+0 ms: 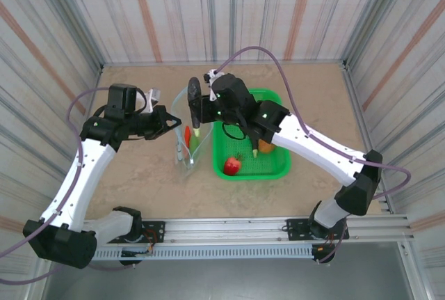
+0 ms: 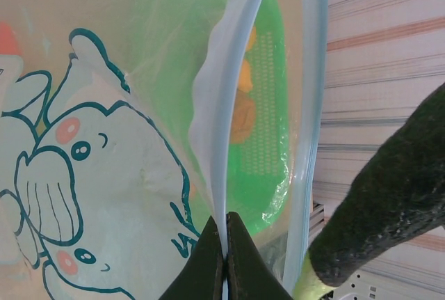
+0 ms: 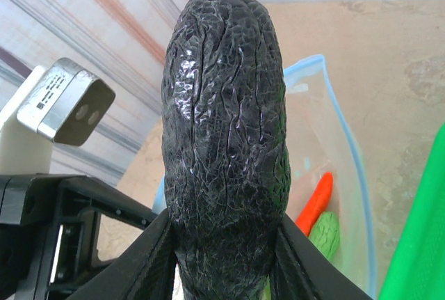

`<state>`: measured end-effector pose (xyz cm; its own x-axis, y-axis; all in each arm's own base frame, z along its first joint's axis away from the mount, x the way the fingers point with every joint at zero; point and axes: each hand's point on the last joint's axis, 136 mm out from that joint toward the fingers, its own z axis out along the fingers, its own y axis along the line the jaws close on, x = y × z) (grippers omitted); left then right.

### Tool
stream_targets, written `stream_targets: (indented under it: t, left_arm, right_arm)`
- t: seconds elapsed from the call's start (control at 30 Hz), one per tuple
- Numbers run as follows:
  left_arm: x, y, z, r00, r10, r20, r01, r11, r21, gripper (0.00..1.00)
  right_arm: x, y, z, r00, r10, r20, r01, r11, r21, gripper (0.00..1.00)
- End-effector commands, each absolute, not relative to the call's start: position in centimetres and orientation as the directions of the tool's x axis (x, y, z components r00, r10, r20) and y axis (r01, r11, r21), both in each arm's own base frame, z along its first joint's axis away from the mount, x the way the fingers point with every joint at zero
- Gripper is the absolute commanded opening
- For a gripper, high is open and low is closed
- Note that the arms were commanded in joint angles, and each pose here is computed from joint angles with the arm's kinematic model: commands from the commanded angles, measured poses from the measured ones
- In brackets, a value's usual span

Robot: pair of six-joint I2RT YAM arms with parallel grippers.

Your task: Place the food in the zip-top bag and seal the zipper

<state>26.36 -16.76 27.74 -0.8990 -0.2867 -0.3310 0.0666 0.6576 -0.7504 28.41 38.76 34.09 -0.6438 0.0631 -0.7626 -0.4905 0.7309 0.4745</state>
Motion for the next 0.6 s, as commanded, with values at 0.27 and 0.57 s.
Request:
stream_targets:
  t: [0.27,0.57]
  left_arm:
    - [26.3,-17.1,28.0,-0.898,-0.315,-0.306,0.055,0.612,-0.789,0.00]
    - [26.7,-17.0,28.3,-0.890,-0.321,-0.323,0.059,0.621,-0.782,0.00]
  right_arm:
    - [26.3,40.6,27.5,-0.669,-0.049,-0.742,-0.466,0.805,0.368,0.27]
    - [25.5,39.7,23.2,-0.794,-0.068,-0.604,-0.356,0.857,0.372,0.29]
